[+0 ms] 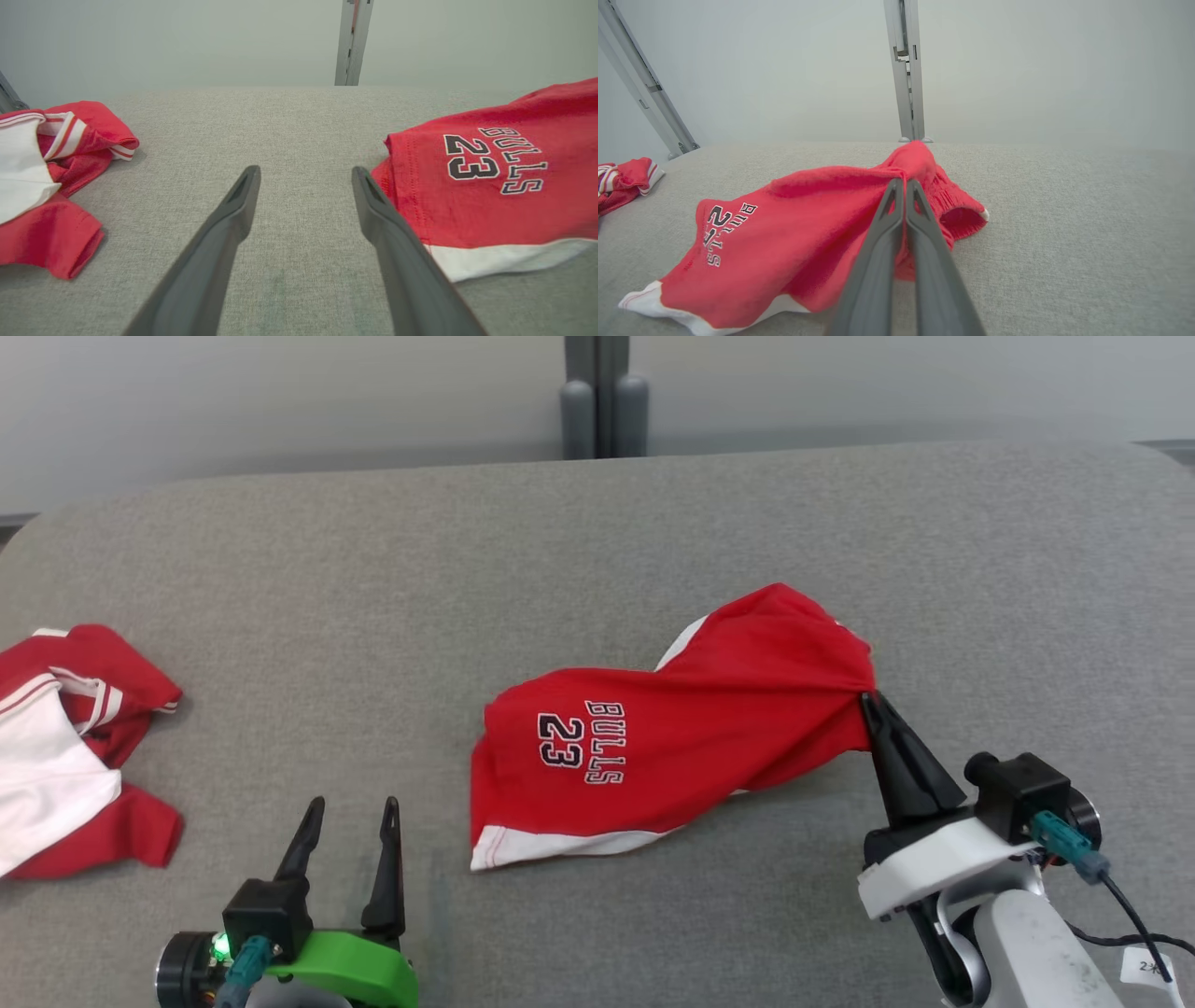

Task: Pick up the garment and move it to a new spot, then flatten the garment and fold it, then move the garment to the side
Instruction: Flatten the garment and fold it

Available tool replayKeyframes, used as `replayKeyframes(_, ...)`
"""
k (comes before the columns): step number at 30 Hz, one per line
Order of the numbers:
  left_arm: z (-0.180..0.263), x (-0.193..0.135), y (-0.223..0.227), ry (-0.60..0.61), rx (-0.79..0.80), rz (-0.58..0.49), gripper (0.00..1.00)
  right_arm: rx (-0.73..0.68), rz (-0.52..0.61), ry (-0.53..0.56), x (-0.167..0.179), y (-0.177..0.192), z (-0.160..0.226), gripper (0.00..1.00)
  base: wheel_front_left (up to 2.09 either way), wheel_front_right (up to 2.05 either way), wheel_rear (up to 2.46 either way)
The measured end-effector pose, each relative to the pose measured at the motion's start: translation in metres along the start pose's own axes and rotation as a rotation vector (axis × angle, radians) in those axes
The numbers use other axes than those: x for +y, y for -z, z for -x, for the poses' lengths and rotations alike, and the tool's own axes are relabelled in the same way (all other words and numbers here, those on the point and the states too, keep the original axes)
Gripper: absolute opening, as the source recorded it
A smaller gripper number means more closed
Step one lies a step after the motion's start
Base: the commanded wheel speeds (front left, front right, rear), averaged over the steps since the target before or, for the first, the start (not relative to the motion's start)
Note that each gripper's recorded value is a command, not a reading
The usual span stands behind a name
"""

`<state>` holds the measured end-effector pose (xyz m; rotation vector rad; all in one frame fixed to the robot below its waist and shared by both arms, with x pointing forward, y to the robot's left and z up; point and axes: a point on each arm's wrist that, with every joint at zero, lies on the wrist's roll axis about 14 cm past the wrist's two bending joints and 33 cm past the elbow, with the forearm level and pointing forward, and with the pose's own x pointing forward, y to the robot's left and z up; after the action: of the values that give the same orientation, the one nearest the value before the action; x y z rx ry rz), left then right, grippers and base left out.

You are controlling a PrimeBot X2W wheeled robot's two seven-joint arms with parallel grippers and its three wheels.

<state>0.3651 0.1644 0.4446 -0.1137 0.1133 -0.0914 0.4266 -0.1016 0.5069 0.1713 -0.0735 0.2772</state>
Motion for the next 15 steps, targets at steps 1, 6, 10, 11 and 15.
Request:
replayKeyframes(1, 0.000, -0.005, 0.000, 0.014, -0.001, 0.002, 1.00, -0.019, 0.014, 0.014, -0.005, -0.007, 0.004, 0.00, 0.00, 0.00, 0.00)
replayKeyframes(6, 0.001, -0.025, 0.001, 0.071, 0.001, 0.008, 1.00, -0.065, 0.064, 0.072, -0.026, -0.028, 0.028, 0.00, 0.00, 0.00, 0.00)
replayKeyframes(10, -0.002, -0.038, -0.001, 0.111, -0.005, 0.008, 1.00, -0.080, 0.082, 0.103, -0.036, -0.035, 0.044, 0.00, 0.00, 0.00, 0.00)
replayKeyframes(11, -0.003, -0.041, -0.001, 0.118, -0.005, 0.008, 1.00, -0.083, 0.085, 0.109, -0.038, -0.036, 0.047, 0.00, 0.00, 0.00, 0.00)
replayKeyframes(15, -0.004, -0.043, 0.004, 0.126, 0.010, 0.009, 1.00, -0.078, 0.092, 0.113, -0.040, -0.035, 0.046, 0.00, 0.00, 0.00, 0.00)
